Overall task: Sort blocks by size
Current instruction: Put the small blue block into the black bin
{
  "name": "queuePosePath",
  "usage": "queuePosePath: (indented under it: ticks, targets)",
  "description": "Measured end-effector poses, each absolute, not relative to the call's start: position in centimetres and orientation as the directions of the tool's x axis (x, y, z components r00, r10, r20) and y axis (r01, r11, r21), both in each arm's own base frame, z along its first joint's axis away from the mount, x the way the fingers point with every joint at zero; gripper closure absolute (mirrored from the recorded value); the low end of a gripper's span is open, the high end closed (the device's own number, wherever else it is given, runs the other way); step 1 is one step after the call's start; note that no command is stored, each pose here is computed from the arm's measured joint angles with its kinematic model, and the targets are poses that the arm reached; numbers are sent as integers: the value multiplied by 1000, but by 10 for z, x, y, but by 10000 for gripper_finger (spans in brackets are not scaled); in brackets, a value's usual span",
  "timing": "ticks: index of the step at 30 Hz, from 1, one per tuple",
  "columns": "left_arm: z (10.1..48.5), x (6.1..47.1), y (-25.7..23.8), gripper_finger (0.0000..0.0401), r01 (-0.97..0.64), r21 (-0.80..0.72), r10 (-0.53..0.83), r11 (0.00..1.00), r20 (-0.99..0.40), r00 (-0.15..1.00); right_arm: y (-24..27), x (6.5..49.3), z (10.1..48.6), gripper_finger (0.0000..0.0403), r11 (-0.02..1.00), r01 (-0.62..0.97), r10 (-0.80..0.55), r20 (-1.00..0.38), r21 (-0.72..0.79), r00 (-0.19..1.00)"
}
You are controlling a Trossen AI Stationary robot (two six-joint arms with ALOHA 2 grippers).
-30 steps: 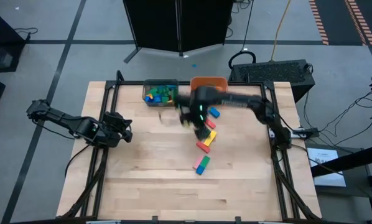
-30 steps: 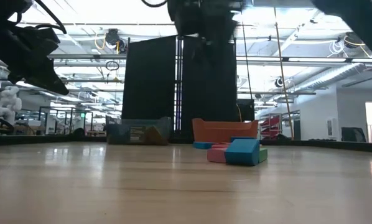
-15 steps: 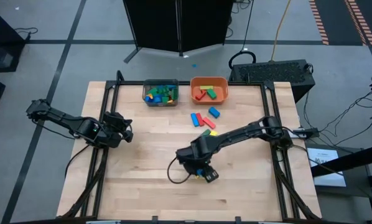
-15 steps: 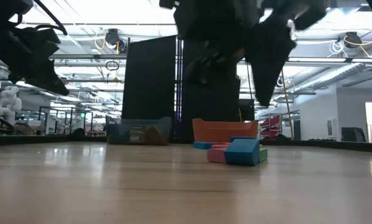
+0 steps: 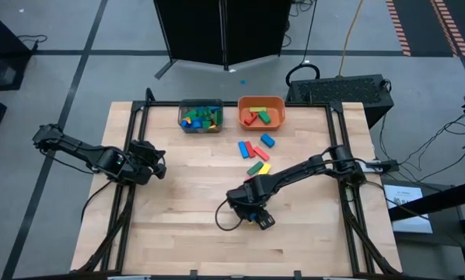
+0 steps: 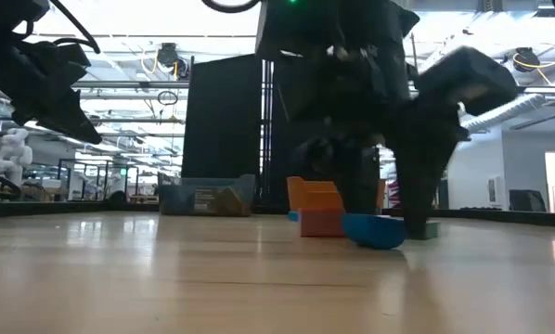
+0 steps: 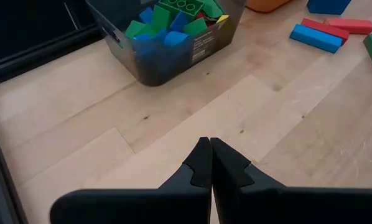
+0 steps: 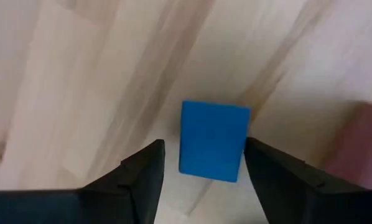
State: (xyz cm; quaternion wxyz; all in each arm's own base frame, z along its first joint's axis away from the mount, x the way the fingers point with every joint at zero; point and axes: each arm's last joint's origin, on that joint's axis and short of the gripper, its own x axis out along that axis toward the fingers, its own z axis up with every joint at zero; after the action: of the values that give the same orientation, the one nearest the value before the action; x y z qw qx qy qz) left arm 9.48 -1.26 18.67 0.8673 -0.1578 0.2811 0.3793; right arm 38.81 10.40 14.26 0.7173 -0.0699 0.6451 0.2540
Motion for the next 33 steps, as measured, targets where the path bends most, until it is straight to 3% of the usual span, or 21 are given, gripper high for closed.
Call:
queuePosePath:
  ticks: [6,13,20,26,31,33]
  targets:
    - [186,95,-13,401,-747,-54,570,663,-610,550,106,389,137,205,905,-390,227,-969,173,95]
    - [186,96,-13,401,-747,-49,572,663,-611,547,106,394,137,291,923,-355,212,-967,149,144]
    - [186,96,-13,401,-747,-49,572,663,-611,547,83,398,160,291,933,-350,146,-978,85,151]
    - [186,96,-13,401,-752,-62,569,656,-614,547,17,430,238,291,965,-260,135,-887,17,442]
    - [186,96,-13,401,-755,-75,563,652,-618,548,-77,458,290,291,994,15,-82,-647,-108,758]
    - [185,96,-13,401,-754,-78,558,653,-623,548,-115,463,300,291,987,130,-163,-561,-99,812]
